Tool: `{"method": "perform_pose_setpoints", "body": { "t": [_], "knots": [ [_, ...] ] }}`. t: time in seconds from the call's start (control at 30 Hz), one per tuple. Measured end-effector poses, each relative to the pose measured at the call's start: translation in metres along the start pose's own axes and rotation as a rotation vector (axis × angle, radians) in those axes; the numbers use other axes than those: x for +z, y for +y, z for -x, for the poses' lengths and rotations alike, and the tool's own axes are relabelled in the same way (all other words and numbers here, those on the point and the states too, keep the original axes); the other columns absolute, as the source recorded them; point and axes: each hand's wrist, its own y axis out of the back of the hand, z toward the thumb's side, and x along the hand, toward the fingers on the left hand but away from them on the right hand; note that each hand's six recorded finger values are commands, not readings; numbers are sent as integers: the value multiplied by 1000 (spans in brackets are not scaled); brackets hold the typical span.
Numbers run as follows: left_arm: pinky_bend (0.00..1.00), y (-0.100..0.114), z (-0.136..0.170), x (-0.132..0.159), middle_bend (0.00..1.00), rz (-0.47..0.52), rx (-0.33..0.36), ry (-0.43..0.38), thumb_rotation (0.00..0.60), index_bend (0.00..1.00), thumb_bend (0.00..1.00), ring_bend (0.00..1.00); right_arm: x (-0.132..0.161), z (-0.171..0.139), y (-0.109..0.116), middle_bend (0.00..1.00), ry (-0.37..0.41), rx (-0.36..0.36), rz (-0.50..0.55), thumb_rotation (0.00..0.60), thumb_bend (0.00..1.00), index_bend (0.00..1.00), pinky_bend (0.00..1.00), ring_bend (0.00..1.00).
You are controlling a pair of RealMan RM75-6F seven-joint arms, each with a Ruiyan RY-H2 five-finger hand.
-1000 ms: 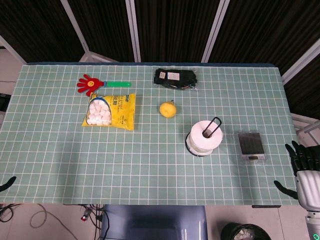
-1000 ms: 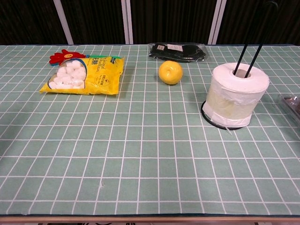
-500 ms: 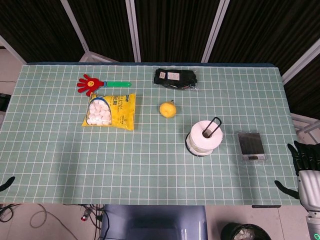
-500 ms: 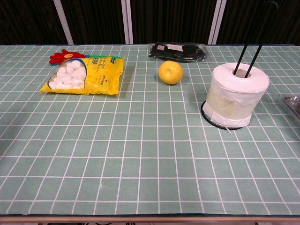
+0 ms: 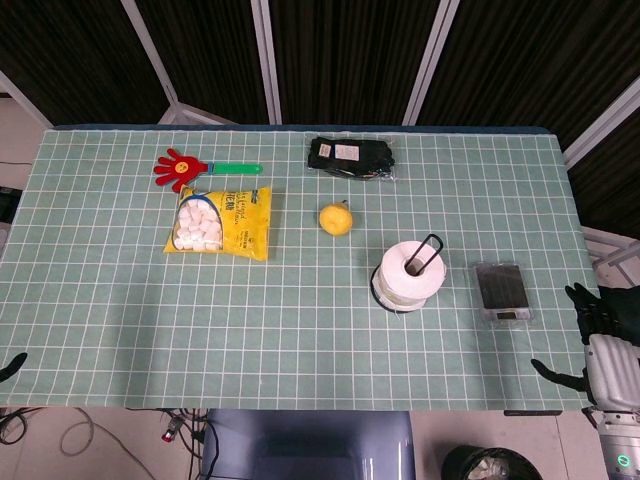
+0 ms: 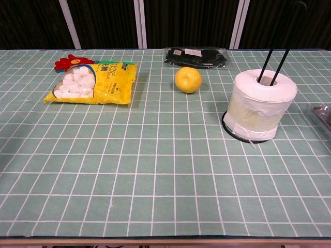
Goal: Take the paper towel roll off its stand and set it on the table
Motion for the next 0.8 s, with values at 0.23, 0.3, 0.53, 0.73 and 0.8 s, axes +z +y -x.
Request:
{"method": "perform_pose_setpoints", "body": {
  "t": [0.23,0.3,0.53,0.73,0.8],
  "knots": [
    [0,-1,0,1,0,-2,-2,-3,600,144,116,0,9,28,-36,0,-61,112,296,600,0,0,0,0],
    [0,-1,0,1,0,-3,-3,-3,600,144,116,0,13,36,-47,0,-75,135,359,600,0,0,0,0],
    [0,-3,-1,1,0,-8,-11,-3,600,144,116,0,34,54,-88,0,-80,165,484,600,0,0,0,0],
    [0,-2,-2,1,0,-5,-6,-2,600,144,116,0,56,64,-119,0,-73,182,539,600,0,0,0,0],
    [0,-1,-2,0,0,-1,-2,1,600,144,116,0,63,67,-130,0,-76,190,553,600,0,0,0,0]
  ]
}}
